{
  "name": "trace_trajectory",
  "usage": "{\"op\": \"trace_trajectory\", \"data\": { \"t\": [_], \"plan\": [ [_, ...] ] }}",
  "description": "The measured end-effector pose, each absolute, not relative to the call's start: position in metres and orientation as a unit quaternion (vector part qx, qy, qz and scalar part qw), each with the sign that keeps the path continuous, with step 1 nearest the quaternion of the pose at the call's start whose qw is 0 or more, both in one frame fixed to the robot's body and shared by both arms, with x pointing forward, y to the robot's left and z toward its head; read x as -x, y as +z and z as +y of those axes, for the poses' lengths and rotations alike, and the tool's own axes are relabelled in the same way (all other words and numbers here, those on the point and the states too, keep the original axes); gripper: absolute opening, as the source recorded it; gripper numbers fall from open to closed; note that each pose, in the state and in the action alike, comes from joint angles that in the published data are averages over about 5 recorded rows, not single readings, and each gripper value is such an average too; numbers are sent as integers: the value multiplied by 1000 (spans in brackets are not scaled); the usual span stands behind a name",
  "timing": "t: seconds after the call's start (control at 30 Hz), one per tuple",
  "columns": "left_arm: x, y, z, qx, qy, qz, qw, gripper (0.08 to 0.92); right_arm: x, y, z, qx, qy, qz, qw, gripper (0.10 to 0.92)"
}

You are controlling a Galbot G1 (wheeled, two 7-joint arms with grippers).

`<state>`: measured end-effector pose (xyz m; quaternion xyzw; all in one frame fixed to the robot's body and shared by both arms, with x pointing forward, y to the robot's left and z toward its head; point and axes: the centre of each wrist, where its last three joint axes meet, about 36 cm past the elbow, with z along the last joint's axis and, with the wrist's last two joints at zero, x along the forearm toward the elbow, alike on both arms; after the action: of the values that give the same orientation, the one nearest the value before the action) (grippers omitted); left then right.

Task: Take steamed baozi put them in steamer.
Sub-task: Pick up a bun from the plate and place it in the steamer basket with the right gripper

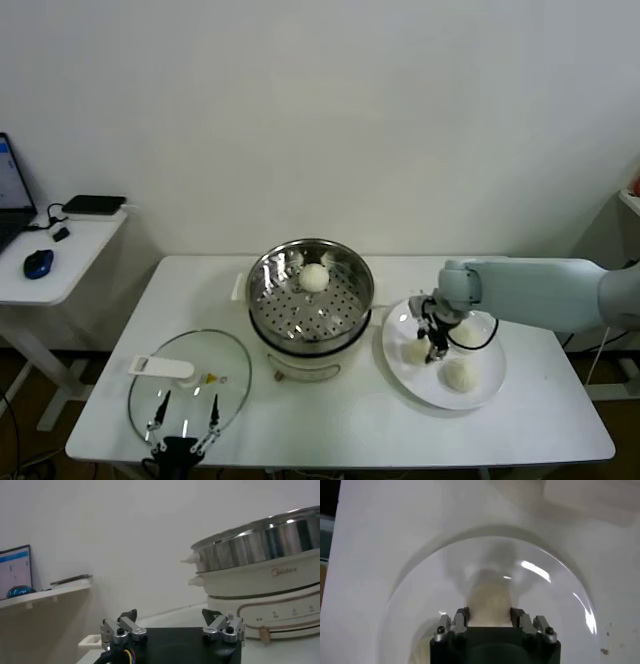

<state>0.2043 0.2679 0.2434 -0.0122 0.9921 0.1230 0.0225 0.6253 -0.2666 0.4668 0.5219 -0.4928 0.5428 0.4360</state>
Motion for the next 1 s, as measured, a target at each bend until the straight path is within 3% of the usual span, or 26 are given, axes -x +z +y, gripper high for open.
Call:
{"op": "trace_trajectory", "data": {
  "t": [0.23, 0.53, 0.77, 1.0],
  "plan": [
    [-205, 245, 267, 9, 125, 992, 24, 823, -627, 517, -265, -520, 543, -499, 430, 560],
    [-205, 247, 263, -1, 130, 991, 26, 823, -621, 629, -243, -524, 531, -523, 412, 560],
    [-204, 249, 259, -9, 133, 991, 29, 823, -614, 701, -205, -526, 526, -548, 383, 560],
    [-200, 252, 260, -10, 138, 990, 29, 823, -612, 735, -145, -532, 532, -554, 355, 560]
  ]
}}
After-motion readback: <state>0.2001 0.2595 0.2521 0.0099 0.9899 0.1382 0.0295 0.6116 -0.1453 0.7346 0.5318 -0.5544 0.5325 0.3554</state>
